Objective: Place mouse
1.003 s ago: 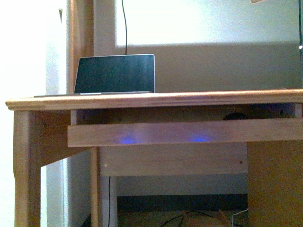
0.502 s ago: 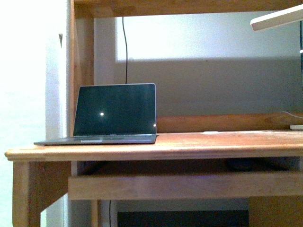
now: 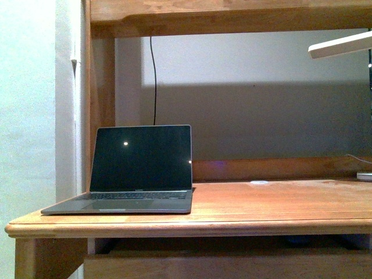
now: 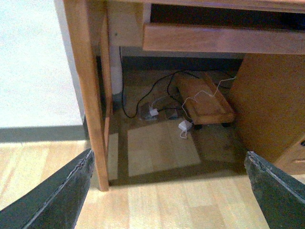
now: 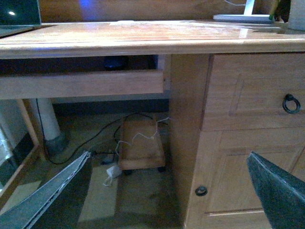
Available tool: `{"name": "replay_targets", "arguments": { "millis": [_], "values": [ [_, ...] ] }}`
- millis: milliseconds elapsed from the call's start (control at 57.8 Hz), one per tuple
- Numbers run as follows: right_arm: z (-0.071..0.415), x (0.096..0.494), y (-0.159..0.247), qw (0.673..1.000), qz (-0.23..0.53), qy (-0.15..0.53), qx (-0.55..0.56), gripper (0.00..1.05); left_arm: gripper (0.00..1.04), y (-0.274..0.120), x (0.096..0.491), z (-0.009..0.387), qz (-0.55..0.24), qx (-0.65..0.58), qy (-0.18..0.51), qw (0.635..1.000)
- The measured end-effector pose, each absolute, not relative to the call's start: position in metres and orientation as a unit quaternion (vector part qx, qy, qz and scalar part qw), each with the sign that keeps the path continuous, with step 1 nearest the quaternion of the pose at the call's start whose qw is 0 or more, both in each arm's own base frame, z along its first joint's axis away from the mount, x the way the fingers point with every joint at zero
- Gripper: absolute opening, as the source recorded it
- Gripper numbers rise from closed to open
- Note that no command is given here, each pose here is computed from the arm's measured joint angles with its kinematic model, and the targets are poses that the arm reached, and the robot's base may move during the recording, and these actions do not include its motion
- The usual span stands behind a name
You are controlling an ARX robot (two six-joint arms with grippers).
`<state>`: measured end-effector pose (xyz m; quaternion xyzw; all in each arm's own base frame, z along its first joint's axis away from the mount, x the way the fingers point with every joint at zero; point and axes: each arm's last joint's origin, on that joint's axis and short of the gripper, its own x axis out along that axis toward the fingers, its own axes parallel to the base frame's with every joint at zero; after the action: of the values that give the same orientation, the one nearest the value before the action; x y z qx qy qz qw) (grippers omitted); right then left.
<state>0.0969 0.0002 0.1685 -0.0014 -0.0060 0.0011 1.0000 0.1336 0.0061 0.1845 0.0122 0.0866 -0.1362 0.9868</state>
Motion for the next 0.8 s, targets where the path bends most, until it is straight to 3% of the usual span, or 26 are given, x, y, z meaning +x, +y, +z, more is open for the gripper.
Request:
{"name": "replay_targets", "arguments": {
  "millis": [208,450,623,796],
  "values": [
    [0.168,0.097,0.000,1.000,0.001,-0.006,-0.001,0.97,0.97,0.009,0.200,0.194,-0.150,0.260,0.035,0.953],
    [0.168,0.097,0.000,1.000,0.001,-0.006,-0.001,0.97,0.97,0.009,0.277,0.162,-0.191,0.542,-0.035,0.817],
    [0.168,0.097,0.000,1.000,0.001,-0.006,-0.001,0.97,0.97,0.003,0.328,0.152,-0.199,0.619,-0.078,0.756],
    [0.168,0.097,0.000,1.000,0.001,-0.006,-0.001,0.97,0.97,-0.006,0.362,0.141,-0.214,0.644,-0.098,0.728]
  ]
}}
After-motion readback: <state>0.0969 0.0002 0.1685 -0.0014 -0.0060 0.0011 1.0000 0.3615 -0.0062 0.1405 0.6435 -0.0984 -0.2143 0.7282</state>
